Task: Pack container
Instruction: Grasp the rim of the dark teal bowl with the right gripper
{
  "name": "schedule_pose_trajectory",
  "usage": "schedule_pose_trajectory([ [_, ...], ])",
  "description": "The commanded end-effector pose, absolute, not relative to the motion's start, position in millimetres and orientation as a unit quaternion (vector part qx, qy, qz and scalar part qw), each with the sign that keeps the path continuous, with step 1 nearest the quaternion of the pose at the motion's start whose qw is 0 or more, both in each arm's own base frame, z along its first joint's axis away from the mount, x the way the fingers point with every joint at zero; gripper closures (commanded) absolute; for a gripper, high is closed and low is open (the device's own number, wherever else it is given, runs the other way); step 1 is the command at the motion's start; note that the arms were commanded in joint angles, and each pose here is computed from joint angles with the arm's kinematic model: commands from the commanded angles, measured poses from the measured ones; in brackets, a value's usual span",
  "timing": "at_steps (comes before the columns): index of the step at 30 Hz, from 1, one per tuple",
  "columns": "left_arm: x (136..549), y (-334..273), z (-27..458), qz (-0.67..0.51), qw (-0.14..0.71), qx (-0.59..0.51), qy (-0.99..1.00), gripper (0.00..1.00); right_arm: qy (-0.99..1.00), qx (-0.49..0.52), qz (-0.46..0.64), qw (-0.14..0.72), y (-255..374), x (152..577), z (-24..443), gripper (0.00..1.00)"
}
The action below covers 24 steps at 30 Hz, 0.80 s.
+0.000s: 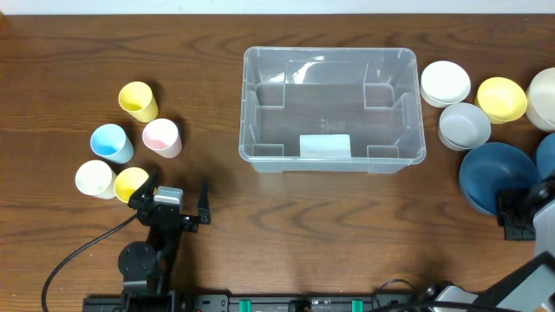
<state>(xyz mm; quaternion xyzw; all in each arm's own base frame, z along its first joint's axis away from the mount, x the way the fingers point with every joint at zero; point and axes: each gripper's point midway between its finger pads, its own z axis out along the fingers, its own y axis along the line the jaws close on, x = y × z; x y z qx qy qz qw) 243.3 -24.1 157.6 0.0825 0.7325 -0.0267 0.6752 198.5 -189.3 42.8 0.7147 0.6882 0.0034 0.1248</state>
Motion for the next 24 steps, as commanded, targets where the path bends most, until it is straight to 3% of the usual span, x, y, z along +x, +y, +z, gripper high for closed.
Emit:
schedule_pose_trajectory([
  [1,242.5,-25.5,142.3,-0.031,0.659,0.086,0.747,0.02,0.678,0.72,-0.004,0.149,-197.0,195.0,58.8,0.99],
  [9,242.5,-25.5,142.2,-0.031,0.658,0.086,0.747,0.02,0.669,0.715,-0.004,0.203,-200.2,195.1,99.5,0.99],
  [13,242.5,-25.5,142.3,-0.031,0.659,0.086,0.747,0.02,0.66,0.693,-0.001,0.289,-207.8,204.2,172.2,0.98],
  [18,242.5,-25.5,142.2,-0.031,0.658,0.086,0.747,0.02,0.648,0.616,0.046,0.446,-196.0,221.2,299.1,0.98],
  [24,242.5,-25.5,142.2,-0.031,0.658,0.086,0.747,0.02,0.663,0.411,0.219,0.587,-113.0,272.7,420.9,0.99],
])
